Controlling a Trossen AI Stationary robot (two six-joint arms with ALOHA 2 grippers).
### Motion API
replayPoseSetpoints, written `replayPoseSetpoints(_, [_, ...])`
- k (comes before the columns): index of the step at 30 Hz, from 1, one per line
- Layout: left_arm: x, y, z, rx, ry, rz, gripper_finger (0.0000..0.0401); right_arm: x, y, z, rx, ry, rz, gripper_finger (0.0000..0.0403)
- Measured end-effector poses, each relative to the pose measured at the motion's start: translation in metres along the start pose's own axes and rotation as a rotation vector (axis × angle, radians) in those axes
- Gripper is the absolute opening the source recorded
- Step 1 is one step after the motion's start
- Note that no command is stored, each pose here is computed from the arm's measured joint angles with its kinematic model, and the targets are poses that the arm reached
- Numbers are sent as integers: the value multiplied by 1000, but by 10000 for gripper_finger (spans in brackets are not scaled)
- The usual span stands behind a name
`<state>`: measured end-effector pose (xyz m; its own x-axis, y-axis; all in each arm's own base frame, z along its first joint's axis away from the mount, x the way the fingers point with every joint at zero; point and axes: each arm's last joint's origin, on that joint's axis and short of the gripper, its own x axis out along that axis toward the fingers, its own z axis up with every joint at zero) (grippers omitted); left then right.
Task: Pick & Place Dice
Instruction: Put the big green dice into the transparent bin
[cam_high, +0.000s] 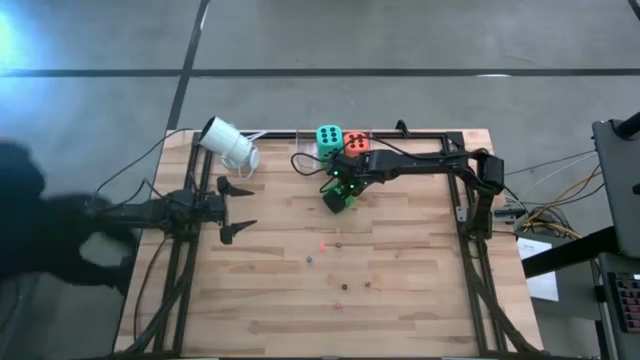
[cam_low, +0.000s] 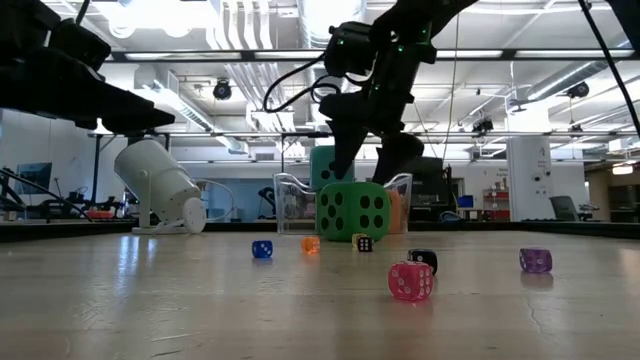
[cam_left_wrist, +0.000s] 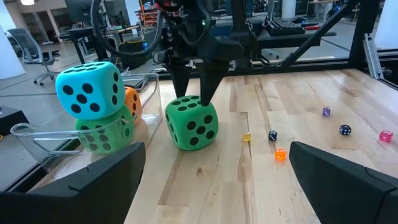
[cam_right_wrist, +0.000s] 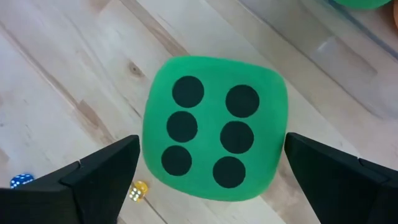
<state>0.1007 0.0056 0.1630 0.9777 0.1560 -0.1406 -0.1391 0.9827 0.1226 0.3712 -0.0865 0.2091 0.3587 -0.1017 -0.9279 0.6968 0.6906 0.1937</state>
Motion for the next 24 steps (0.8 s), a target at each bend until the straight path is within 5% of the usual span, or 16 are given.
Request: replayPoseSetpoints(24, [0,0,0,-2,0,0,400,27,2,10,-88,7,4,375])
